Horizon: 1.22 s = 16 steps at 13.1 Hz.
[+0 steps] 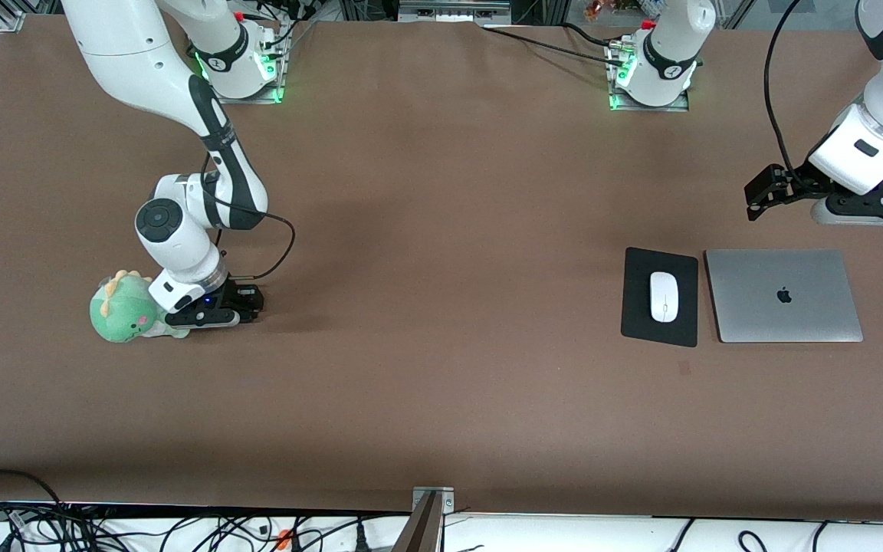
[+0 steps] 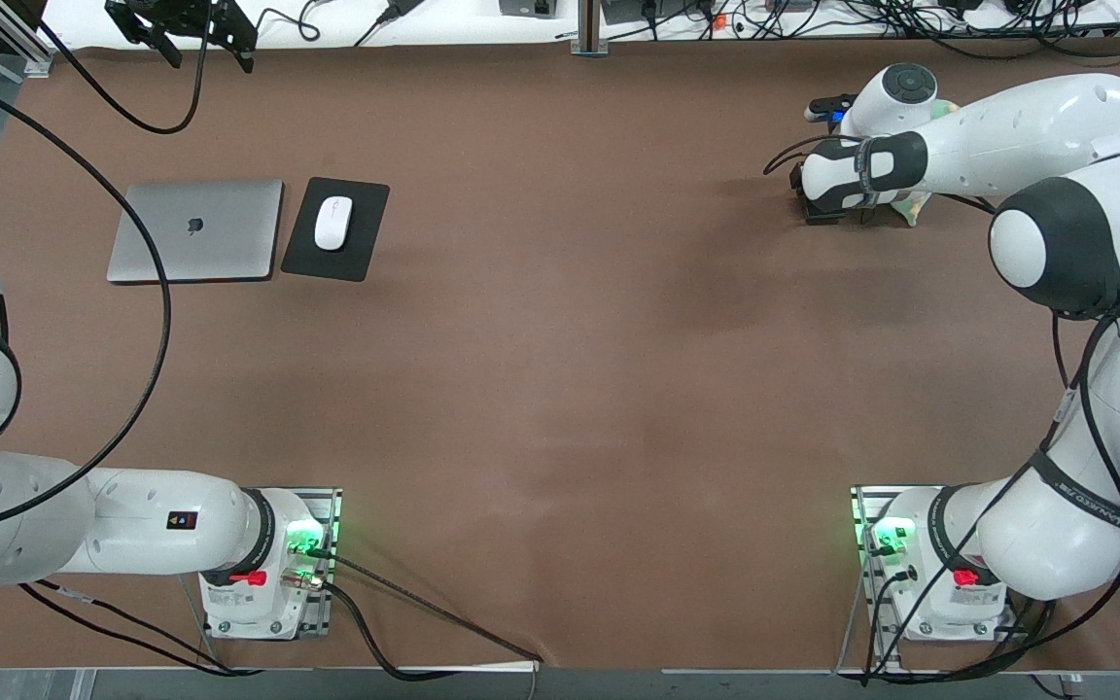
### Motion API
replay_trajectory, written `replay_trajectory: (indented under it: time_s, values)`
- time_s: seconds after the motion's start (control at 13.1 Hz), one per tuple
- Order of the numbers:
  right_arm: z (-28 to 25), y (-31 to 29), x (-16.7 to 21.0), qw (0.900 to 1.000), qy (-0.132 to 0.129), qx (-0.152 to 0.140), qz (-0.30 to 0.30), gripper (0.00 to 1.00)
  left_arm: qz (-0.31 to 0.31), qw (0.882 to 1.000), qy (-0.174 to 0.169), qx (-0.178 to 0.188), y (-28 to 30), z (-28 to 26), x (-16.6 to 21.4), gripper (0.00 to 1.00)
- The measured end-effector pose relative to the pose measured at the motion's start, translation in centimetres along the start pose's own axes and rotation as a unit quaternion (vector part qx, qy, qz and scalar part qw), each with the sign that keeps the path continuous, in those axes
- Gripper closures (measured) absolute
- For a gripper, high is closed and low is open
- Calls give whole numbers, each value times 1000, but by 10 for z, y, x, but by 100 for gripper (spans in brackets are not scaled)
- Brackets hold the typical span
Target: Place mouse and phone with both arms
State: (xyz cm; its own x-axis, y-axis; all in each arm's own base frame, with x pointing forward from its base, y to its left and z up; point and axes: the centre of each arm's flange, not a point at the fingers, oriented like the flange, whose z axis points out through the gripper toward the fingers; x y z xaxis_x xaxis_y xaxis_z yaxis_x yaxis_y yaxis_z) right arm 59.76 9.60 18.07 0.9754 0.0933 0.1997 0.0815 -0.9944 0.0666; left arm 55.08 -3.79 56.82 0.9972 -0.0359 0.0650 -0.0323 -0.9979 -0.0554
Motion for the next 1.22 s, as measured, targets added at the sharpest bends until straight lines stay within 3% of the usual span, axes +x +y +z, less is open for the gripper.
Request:
replay_trajectory:
  time_s: [0.15,0.23,0.46,0.69,0.92,1.22]
  values:
    - [1,-3,0,1000,1,1,-3,2,0,1000,0,0,0,0,0,0]
    - [0,-6,0,1000,1,3,-6,0,0,1000,0,0,0,0,0,0]
    - [-8,-13,8,1000,-16,14,2,0,0,1000,0,0,0,0,0,0]
    - [-42,-20,42,996,-52,57,39,0,1,1000,1,0,2,-1,0,0]
    - [-87,-11,71,995,-47,76,49,0,2,1000,2,0,3,-2,0,0]
    - [-161,18,82,992,-59,94,61,0,2,1000,7,0,2,-7,1,0]
